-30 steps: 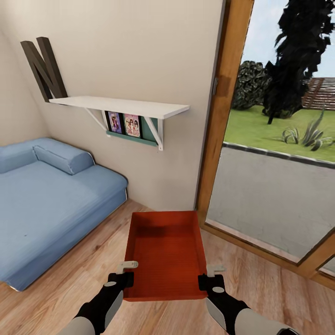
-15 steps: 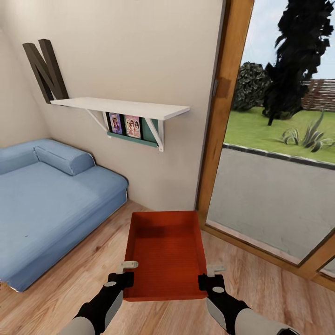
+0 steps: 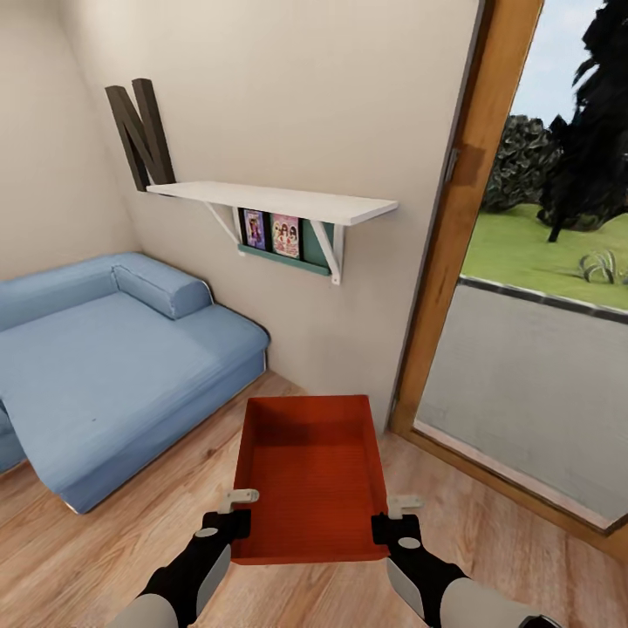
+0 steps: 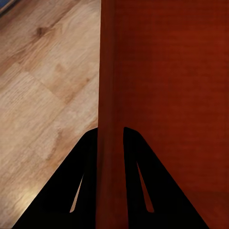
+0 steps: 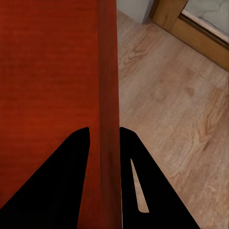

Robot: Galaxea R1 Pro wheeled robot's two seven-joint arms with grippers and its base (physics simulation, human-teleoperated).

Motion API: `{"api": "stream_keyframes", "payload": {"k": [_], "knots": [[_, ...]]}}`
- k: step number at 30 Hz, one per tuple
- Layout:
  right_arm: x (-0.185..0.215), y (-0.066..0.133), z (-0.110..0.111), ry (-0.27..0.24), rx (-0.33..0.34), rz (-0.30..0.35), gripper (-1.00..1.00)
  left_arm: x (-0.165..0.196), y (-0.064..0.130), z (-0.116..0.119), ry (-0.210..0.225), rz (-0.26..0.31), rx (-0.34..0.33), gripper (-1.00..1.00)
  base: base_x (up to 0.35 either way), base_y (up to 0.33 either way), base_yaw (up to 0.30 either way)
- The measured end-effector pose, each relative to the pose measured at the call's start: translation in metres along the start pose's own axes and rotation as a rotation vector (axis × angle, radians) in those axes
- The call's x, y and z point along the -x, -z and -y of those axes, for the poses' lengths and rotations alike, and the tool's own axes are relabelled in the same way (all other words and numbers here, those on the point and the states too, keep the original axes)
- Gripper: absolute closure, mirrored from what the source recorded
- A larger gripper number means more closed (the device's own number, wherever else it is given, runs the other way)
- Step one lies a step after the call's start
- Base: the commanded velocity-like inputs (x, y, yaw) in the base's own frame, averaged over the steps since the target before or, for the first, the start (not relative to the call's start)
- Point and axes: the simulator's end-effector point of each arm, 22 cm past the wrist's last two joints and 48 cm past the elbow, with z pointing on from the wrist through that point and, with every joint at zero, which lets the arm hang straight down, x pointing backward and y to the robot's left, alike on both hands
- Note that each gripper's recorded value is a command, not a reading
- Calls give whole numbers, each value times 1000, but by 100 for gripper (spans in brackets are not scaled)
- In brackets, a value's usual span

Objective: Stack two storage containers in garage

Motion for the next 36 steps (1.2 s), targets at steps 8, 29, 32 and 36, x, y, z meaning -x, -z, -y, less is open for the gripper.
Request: {"api": "stream_keyframes", "payload": {"k": [8,29,32,36], "knots": [[0,0,0,0,0,0,100,0,0,0,0,0,0,100,0,0,8],[0,0,0,-1,0,1,100,0,0,0,1,1,0,100,0,0,198],[1,0,0,0,0,2,100,0,0,0,2,2,0,100,0,0,300],[1,0,0,1,0,3,100,0,0,0,3,3,1,100,0,0,300]]}}
